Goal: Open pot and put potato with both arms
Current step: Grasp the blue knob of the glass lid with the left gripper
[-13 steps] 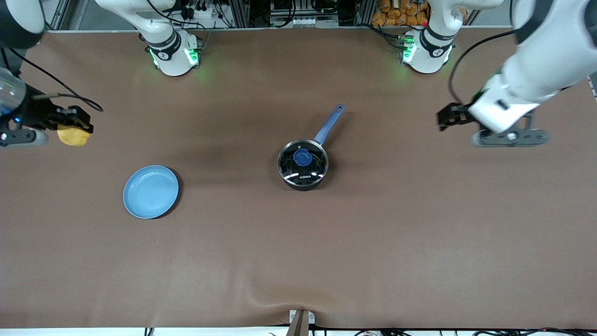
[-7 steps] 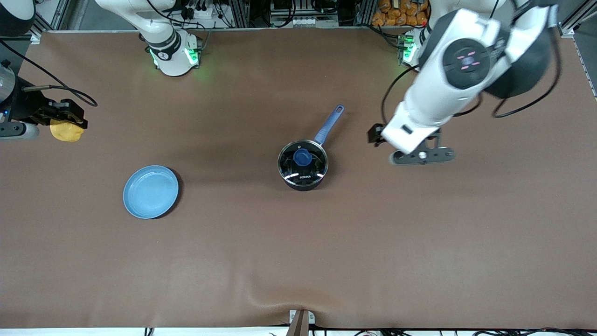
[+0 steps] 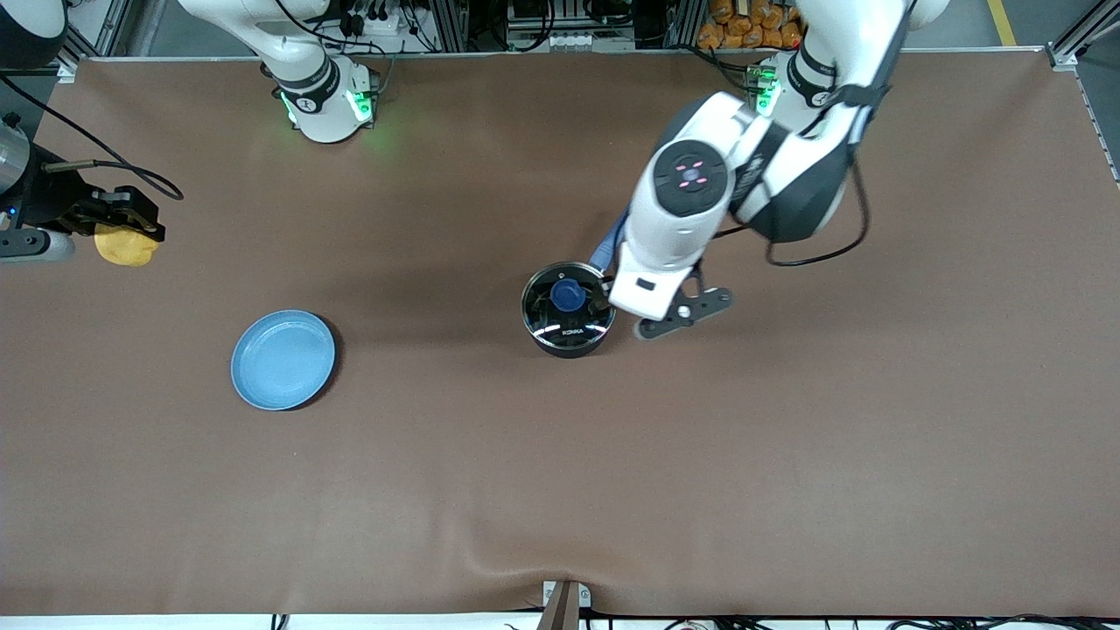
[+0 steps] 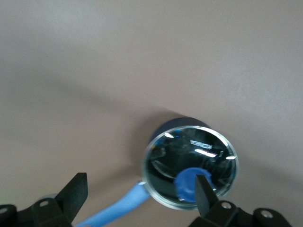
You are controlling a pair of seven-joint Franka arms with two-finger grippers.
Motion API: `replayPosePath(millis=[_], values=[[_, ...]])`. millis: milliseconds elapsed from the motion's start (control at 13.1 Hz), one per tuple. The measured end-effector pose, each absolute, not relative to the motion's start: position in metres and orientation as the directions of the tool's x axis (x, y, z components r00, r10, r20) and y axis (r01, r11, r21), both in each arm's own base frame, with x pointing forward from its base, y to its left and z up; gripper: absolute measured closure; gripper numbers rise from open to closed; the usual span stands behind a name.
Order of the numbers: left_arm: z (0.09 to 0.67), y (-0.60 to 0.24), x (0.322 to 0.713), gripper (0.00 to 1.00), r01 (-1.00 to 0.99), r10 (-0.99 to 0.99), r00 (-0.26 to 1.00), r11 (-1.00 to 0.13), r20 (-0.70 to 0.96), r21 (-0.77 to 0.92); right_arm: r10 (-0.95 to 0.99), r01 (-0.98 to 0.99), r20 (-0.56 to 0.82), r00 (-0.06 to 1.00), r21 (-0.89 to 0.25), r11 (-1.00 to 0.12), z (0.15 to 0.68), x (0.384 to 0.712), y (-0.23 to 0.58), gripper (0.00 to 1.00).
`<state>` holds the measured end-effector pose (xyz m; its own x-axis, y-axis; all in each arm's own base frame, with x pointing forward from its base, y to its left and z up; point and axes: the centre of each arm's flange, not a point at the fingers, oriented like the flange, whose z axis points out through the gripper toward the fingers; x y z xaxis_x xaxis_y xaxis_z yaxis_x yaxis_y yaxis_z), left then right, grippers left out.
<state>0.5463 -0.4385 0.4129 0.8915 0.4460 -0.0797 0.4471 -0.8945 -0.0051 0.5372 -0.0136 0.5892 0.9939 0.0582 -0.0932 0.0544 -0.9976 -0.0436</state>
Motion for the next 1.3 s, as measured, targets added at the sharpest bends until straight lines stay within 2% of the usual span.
replayPosePath(millis=[229,534,1297], values=[[0.375,-0.480,0.530,0.00,0.551,0.549,0.833,-0.835,-0.074,0.005,0.059,0.055,-0.093,0.994,-0.044,-0.998,0.589,0.537,-0.013,0.46],[0.329,-0.515,0.505,0.00,0.532,0.532,0.843,-0.846,-0.083,-0.027,0.059,0.055,-0.093,0.994,-0.044,-0.998,0.589,0.537,-0.013,0.46],[0.310,-0.527,0.497,0.00,0.597,0.597,0.798,-0.802,-0.080,-0.037,0.060,0.056,-0.093,0.994,-0.043,-0.997,0.589,0.537,-0.012,0.46]])
